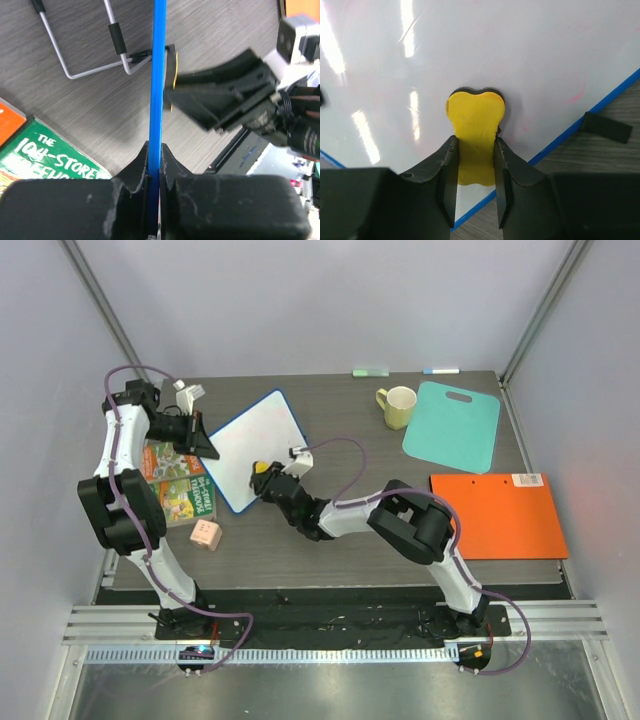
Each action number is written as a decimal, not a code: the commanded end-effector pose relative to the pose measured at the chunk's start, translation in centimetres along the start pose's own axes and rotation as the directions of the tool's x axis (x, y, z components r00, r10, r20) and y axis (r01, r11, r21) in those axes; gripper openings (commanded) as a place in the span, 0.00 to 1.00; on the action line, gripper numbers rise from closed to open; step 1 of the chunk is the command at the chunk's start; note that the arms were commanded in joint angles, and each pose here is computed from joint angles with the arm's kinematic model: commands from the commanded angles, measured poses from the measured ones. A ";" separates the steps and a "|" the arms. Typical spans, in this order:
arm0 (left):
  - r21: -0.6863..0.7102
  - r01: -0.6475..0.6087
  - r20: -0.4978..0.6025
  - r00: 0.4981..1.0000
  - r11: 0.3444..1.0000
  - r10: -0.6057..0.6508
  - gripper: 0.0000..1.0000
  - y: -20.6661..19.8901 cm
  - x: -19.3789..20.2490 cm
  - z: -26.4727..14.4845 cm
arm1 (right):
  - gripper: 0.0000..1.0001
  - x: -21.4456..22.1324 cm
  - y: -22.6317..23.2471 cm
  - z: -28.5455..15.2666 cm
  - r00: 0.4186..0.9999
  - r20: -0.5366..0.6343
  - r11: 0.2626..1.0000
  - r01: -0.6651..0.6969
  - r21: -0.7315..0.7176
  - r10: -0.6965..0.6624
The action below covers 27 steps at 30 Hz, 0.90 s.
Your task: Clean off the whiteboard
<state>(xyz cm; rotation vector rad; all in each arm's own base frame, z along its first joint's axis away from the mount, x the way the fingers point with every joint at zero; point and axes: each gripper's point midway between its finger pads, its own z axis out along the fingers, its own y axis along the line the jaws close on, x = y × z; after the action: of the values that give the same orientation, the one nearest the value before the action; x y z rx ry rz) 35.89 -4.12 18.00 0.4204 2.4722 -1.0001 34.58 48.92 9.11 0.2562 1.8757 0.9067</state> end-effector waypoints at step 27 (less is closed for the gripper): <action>0.066 -0.017 0.064 0.998 0.998 0.012 0.00 -3.3 -0.4 -0.9 | 0.01 -12.9 -1.3 -0.7 0.991 0.093 0.995 0.087 0.045 -0.091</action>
<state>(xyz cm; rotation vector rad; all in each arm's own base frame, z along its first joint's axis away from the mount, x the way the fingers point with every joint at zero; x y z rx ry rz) 35.32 -4.90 18.22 0.4255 2.4513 -1.0184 37.52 42.56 13.21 0.2291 1.8916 0.8429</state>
